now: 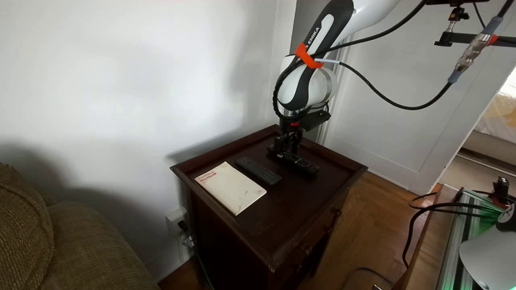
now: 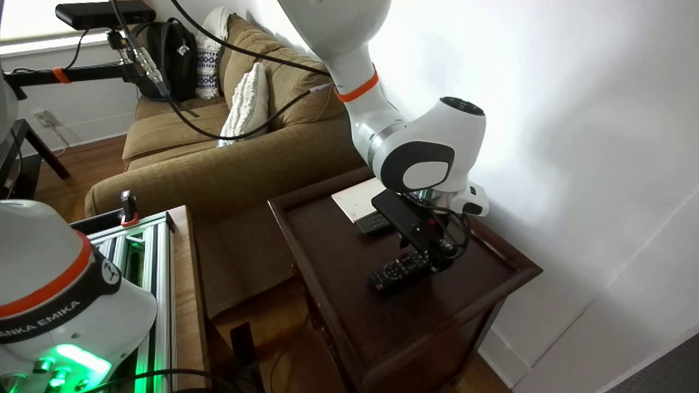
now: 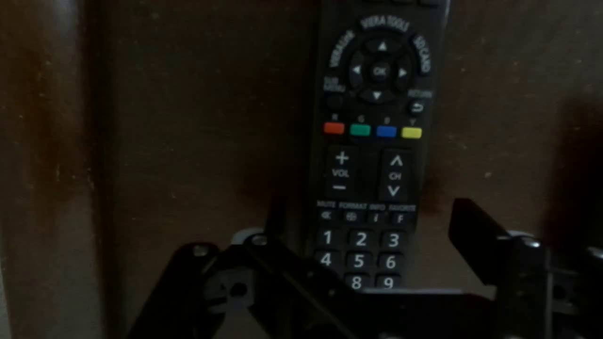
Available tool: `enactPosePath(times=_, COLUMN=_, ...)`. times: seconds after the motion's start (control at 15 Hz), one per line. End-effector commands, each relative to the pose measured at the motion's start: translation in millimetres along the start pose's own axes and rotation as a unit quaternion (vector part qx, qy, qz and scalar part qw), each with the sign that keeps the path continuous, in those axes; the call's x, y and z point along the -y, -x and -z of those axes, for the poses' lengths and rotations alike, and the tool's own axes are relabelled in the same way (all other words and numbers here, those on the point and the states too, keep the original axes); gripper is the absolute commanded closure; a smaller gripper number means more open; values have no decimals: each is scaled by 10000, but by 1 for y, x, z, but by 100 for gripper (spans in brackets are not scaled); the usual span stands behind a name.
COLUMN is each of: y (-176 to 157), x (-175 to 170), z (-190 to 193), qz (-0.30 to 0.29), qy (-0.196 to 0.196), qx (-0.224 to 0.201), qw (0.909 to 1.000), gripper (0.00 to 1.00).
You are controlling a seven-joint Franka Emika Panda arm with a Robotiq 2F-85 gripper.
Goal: Turn the black remote on the right around
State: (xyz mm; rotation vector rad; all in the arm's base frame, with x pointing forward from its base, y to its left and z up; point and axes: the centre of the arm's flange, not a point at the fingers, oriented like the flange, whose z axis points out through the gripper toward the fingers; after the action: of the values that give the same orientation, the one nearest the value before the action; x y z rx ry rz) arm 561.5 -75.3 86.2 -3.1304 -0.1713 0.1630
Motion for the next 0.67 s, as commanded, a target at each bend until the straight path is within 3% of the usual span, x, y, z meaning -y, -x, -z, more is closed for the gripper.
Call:
enactPosePath(times=0.0, y=-8, x=-5, z=-8, qz=-105, qy=-99, qx=212, qw=9997, gripper=44)
enactPosePath(times=0.2, y=-7, x=-11, z=-3, qz=-603, qy=-305, qx=285, qw=9973, gripper=67)
enactPosePath(times=0.27, y=-7, x=-13, z=-2, qz=-777, qy=-396, qx=315, qw=9957, gripper=70)
enactPosePath(times=0.6, y=-1, x=-26, z=5, qz=-1982, qy=-653, qx=218, qw=9777, gripper=70)
